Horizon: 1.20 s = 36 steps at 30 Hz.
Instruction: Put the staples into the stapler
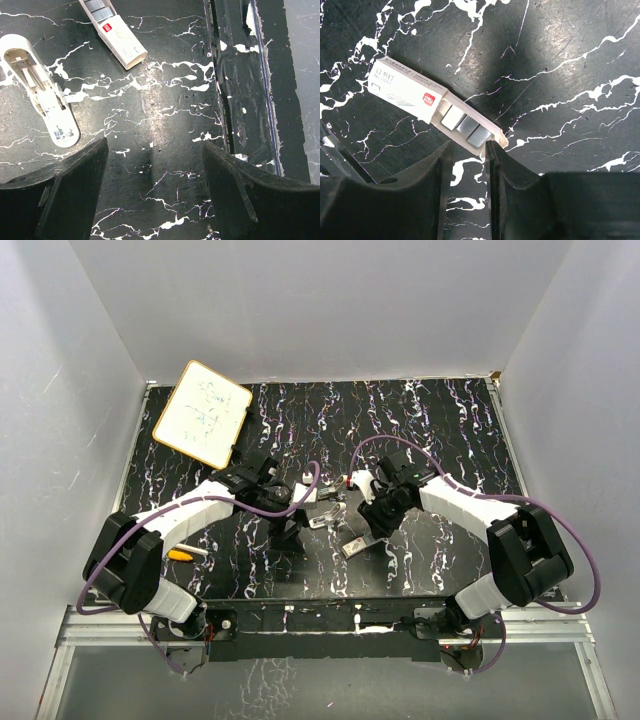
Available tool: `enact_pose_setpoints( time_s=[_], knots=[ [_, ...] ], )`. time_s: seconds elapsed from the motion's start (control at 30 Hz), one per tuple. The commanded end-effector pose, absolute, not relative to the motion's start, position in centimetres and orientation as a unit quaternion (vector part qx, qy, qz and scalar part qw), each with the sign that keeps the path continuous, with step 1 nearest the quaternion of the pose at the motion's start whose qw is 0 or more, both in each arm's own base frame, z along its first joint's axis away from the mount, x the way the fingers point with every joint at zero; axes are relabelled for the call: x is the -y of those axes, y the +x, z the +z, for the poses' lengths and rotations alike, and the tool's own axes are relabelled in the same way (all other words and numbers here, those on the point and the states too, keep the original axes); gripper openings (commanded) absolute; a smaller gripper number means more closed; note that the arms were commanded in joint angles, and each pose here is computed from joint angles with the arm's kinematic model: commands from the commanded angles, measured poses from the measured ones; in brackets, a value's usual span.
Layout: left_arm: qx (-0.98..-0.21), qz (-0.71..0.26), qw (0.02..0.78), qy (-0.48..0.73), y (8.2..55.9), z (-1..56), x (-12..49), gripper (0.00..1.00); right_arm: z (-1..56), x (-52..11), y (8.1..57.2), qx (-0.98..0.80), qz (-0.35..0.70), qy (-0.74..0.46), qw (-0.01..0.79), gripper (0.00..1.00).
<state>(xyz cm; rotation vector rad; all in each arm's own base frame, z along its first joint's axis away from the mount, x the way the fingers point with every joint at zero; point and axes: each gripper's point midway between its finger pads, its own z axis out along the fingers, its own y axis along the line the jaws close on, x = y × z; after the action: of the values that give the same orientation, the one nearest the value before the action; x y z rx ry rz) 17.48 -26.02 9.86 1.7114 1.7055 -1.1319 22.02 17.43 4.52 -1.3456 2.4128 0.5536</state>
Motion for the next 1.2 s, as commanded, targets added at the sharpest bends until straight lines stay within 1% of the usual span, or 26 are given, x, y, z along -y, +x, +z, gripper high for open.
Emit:
enact_pose_setpoints(
  time_s=[0.0, 1.17],
  knots=[
    [-0.603, -0.422, 0.248, 0.629, 16.8, 10.8, 25.9, 0.74, 5.1, -18.3, 23.0, -0.84, 0.193, -0.474, 0.178, 0.34],
    [-0.6, -0.429, 0.247, 0.629, 16.6, 10.9, 26.0, 0.76, 3.5, -17.5, 24.1, -0.848, 0.149, -0.476, 0.18, 0.29]
  ],
)
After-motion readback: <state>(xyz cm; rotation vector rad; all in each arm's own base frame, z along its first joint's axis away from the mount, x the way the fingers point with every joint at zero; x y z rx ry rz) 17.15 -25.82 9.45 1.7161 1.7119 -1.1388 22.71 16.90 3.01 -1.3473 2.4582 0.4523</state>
